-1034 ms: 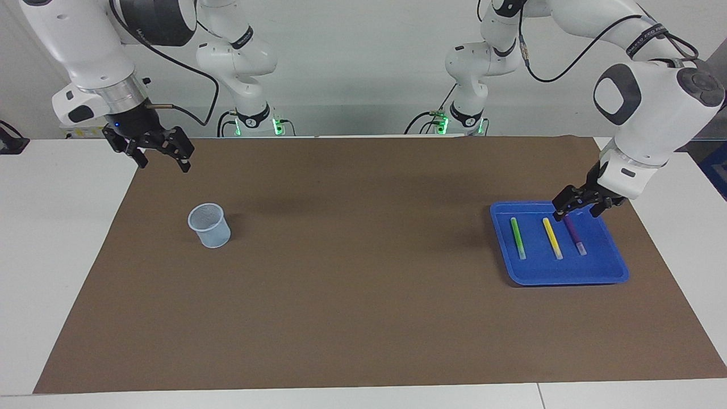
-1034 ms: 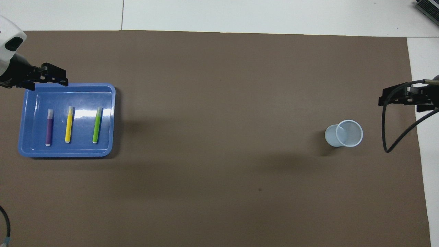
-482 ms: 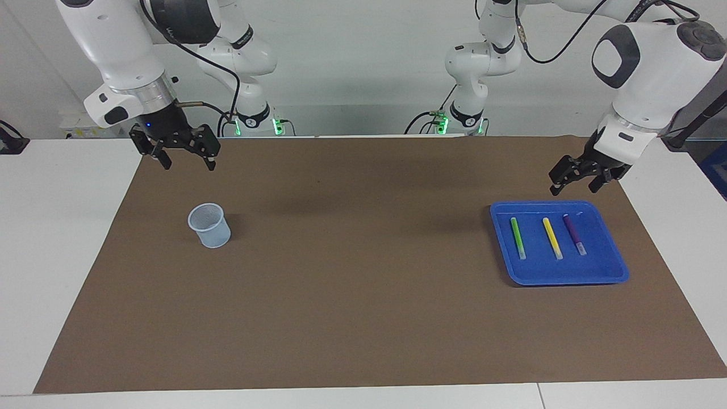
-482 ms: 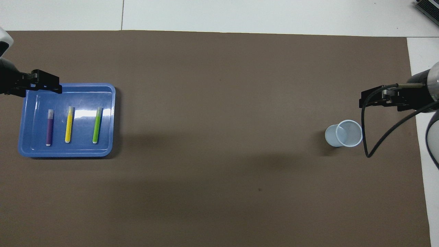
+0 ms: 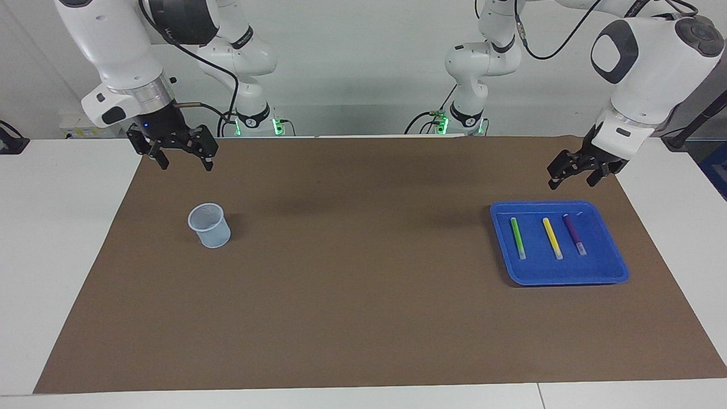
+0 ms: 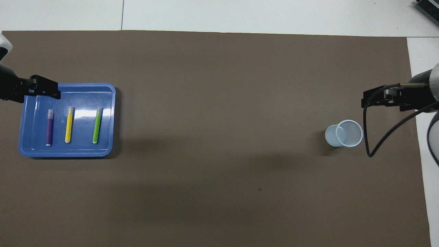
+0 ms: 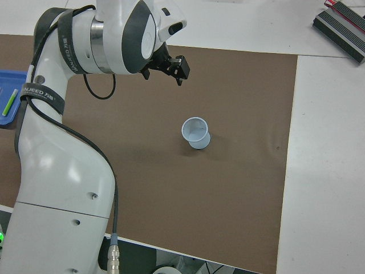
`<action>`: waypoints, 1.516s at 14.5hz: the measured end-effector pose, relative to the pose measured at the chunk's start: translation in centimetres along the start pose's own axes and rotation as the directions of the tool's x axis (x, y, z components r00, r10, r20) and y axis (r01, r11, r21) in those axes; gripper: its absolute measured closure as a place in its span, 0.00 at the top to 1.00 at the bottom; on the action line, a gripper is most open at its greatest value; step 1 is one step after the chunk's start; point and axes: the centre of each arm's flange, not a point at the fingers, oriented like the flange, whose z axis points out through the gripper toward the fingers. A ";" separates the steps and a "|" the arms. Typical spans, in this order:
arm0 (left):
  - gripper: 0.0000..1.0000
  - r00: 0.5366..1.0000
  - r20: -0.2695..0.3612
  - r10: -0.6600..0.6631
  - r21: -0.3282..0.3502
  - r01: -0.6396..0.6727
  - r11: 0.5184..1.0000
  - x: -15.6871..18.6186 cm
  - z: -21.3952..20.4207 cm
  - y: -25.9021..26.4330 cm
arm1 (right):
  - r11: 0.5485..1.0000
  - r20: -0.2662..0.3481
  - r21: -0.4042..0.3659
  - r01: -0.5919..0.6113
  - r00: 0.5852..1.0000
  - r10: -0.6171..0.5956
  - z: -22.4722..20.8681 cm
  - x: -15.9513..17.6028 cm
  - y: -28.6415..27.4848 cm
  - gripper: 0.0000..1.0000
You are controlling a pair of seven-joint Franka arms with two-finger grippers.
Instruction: Right arm passes pens to left for tray arrangement
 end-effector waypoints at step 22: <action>1.00 0.999 -0.035 0.021 0.032 -0.020 0.999 0.1 -0.5 0.8 | 0.997 -0.037 -0.046 0.067 0.997 -0.068 -0.1 0.8 1.6 1.00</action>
